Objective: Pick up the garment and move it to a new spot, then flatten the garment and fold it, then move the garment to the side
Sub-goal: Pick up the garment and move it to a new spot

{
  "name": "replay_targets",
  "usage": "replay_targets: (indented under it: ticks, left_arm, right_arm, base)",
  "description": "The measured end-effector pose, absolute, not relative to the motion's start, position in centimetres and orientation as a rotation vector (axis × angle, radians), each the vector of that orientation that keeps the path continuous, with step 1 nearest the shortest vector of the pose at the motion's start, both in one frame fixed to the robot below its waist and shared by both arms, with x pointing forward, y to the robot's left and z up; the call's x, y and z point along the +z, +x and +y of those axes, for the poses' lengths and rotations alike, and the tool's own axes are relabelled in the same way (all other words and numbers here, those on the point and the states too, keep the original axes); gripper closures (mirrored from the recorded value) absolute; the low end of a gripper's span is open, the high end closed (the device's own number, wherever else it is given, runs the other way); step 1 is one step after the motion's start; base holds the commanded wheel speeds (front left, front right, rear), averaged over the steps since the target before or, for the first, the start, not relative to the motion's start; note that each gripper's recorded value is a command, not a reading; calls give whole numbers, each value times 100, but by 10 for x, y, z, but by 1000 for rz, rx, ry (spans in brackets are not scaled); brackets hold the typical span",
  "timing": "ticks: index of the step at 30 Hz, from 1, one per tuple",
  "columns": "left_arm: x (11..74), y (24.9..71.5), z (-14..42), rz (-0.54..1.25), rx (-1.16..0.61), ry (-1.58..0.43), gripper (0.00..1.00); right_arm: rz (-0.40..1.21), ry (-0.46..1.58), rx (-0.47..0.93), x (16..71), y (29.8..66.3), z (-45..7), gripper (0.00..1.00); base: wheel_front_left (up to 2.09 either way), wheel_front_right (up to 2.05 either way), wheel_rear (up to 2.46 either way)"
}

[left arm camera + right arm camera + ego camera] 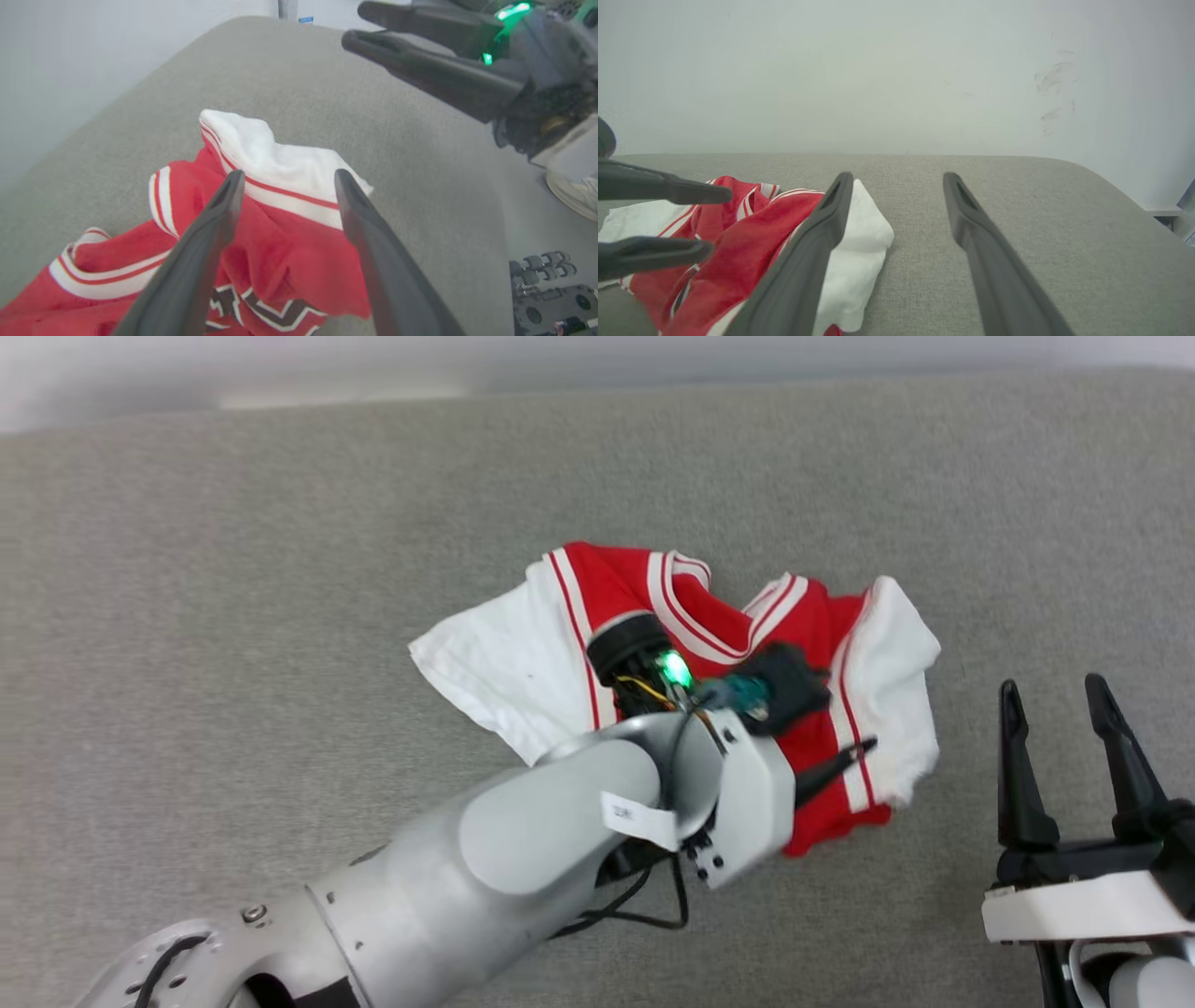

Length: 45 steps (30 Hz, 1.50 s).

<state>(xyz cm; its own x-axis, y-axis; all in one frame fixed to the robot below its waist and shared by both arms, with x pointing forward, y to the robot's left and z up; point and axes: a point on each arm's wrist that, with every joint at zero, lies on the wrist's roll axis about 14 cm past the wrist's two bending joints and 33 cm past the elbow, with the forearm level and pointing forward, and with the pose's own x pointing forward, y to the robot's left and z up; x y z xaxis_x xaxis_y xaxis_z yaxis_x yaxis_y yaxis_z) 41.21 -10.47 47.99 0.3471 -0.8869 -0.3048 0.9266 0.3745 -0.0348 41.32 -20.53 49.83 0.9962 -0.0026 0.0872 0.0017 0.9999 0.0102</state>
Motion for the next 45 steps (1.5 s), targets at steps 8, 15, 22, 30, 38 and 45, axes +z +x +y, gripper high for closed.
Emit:
replay_targets:
  ticks: [8,15,22,30,38,45]
  left_arm:
    - [538,446,-43,2,-880,89,0]
    - [570,458,40,-135,-525,80,0]
    - [584,436,114,-231,-230,55,0]
    - [563,400,172,-208,-9,36,0]
    - [537,369,194,-157,83,26,0]
    - [522,355,195,-120,94,29,0]
  right_arm:
    - [-116,20,25,512,395,-196,0]
    - [-142,26,49,523,383,-188,0]
    - [-158,25,55,528,378,-186,0]
    - [-166,25,59,531,374,-185,0]
    - [-163,32,59,531,369,-186,0]
    - [-159,38,58,530,365,-186,0]
  base:
    - [0,0,0]
    - [0,0,0]
    - [0,0,0]
    - [0,0,0]
    - [0,0,0]
    - [0,0,0]
